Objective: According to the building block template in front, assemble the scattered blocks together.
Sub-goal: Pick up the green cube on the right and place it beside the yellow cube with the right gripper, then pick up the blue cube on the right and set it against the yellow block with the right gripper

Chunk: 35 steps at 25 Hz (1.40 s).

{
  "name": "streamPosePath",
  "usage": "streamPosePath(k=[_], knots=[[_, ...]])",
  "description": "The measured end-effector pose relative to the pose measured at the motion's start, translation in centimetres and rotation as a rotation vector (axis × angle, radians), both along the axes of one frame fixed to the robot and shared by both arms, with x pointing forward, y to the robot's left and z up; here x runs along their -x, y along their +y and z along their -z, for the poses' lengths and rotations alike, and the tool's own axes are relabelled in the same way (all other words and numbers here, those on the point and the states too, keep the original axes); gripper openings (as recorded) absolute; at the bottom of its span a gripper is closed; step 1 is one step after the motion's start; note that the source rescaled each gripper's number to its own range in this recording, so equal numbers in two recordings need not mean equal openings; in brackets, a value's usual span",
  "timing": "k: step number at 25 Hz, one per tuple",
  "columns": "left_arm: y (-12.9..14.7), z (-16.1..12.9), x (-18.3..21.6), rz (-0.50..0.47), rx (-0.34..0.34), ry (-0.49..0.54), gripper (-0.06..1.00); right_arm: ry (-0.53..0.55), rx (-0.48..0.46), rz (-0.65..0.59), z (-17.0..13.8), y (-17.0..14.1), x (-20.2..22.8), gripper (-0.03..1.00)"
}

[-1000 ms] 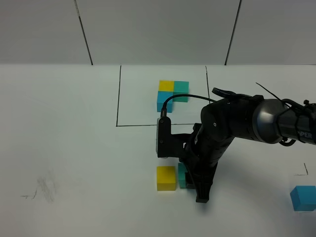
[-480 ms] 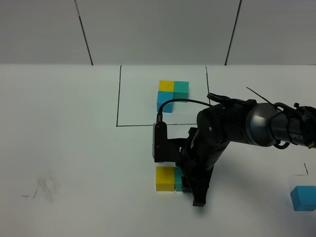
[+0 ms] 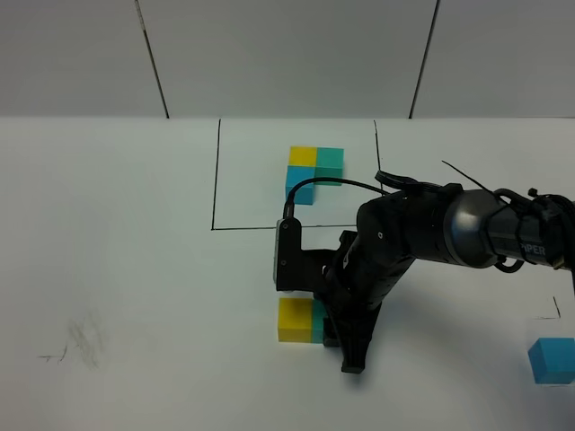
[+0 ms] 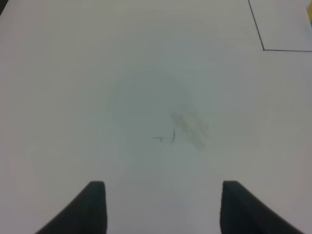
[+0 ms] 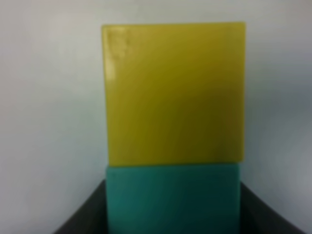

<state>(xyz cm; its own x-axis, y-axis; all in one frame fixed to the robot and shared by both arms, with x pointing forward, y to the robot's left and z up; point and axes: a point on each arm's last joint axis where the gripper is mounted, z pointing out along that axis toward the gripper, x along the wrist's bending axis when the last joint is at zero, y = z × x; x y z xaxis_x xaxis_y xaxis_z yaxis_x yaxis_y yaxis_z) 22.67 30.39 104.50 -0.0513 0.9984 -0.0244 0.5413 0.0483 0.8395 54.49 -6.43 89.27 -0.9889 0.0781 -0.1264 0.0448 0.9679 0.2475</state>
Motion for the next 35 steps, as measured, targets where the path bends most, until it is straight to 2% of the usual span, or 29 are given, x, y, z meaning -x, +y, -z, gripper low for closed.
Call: streamPosePath(k=[4,5,8,9,10,12,16,19,21,24,28,35], knots=[[0.0,0.0,0.0,0.0,0.0,0.0,0.15,0.003,-0.002,0.011,0.0,0.0,0.0,0.25],[0.0,0.0,0.0,0.0,0.0,0.0,0.15,0.006,-0.004,0.025,0.0,0.0,0.0,0.32],[0.0,0.0,0.0,0.0,0.0,0.0,0.15,0.003,-0.017,0.078,-0.7,0.0,0.0,0.67],[0.0,0.0,0.0,0.0,0.0,0.0,0.15,-0.006,-0.029,0.115,-1.4,-0.1,0.0,0.81],[0.0,0.0,0.0,0.0,0.0,0.0,0.15,-0.02,-0.039,0.157,-2.2,-0.2,-0.1,0.89],[0.0,0.0,0.0,0.0,0.0,0.0,0.15,-0.07,-0.07,0.259,-4.7,-0.6,-0.1,0.96],[0.0,0.0,0.0,0.0,0.0,0.0,0.15,-0.179,-0.154,0.567,-9.7,-3.2,-0.2,1.0],[0.0,0.0,0.0,0.001,-0.001,0.0,0.15,-0.2,-0.209,0.854,-11.3,-7.2,0.4,0.99],[0.0,0.0,0.0,0.001,-0.001,0.0,0.15,-0.195,-0.213,1.001,-11.3,-10.4,1.1,0.96],[0.0,0.0,0.0,0.001,-0.001,0.0,0.15,-0.189,-0.195,1.14,-10.9,-14.4,2.6,0.94],[0.0,0.0,0.0,0.001,-0.001,0.0,0.15,-0.159,-0.161,1.289,-9.6,-18.1,4.2,0.93],[0.0,0.0,0.0,0.001,-0.001,0.0,0.15,-0.082,-0.146,1.456,-6.9,-21.3,5.7,0.93]])
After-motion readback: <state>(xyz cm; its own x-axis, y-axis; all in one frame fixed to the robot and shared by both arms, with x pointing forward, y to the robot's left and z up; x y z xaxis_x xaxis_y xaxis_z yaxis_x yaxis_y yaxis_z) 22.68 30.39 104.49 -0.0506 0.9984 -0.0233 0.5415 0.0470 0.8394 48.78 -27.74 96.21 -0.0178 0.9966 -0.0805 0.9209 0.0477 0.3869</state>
